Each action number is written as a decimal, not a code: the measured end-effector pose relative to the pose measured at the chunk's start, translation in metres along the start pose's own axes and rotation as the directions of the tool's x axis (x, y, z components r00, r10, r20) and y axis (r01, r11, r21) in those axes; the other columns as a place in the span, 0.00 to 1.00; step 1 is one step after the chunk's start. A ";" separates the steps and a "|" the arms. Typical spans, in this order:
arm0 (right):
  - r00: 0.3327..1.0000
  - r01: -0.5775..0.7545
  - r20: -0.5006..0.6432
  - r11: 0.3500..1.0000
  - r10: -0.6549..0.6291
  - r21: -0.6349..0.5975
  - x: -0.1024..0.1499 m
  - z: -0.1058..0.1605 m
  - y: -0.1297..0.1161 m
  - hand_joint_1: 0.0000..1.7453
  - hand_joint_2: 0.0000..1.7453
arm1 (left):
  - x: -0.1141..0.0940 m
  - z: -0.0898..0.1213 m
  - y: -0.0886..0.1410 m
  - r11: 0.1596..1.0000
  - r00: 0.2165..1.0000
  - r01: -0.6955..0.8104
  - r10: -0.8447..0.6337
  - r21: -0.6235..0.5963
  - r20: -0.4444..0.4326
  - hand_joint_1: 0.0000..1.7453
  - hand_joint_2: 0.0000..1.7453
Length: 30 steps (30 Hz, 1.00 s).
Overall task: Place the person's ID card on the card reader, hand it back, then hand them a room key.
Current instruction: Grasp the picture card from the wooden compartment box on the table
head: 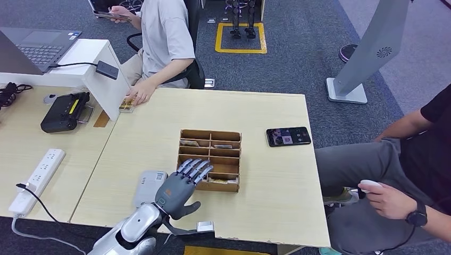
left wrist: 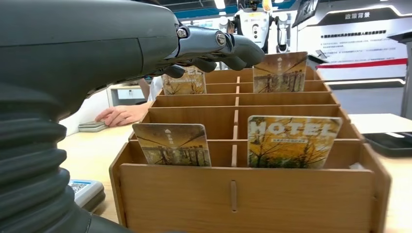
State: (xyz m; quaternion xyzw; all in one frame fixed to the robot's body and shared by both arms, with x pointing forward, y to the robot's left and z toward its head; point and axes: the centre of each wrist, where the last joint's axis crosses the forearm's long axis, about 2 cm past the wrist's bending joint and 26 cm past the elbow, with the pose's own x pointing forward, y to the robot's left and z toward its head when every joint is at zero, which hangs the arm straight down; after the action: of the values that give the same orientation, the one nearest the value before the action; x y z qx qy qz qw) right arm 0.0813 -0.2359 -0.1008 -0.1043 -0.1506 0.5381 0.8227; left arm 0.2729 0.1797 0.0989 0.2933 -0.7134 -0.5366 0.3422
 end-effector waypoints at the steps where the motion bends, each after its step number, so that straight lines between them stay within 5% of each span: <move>1: 1.000 0.001 0.000 1.000 -0.001 0.000 0.000 0.000 0.000 0.00 1.00 | -0.002 0.000 0.000 1.000 1.000 0.004 -0.004 -0.003 -0.008 0.00 1.00; 19: 1.000 0.018 -0.005 1.000 -0.018 -0.009 0.000 0.000 0.001 0.00 1.00 | -0.018 0.001 -0.004 1.000 0.994 -0.010 0.008 -0.017 -0.106 0.00 1.00; 30: 1.000 0.028 -0.006 1.000 -0.028 -0.007 -0.001 0.000 0.001 0.00 1.00 | -0.017 -0.001 -0.005 0.995 0.991 -0.094 0.092 -0.021 -0.093 0.00 1.00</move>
State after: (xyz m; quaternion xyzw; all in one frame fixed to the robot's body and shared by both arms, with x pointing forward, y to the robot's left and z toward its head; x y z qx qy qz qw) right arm 0.0802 -0.2365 -0.1011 -0.1069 -0.1514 0.5255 0.8304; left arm 0.2838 0.1916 0.0914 0.2798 -0.7029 -0.5149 0.4032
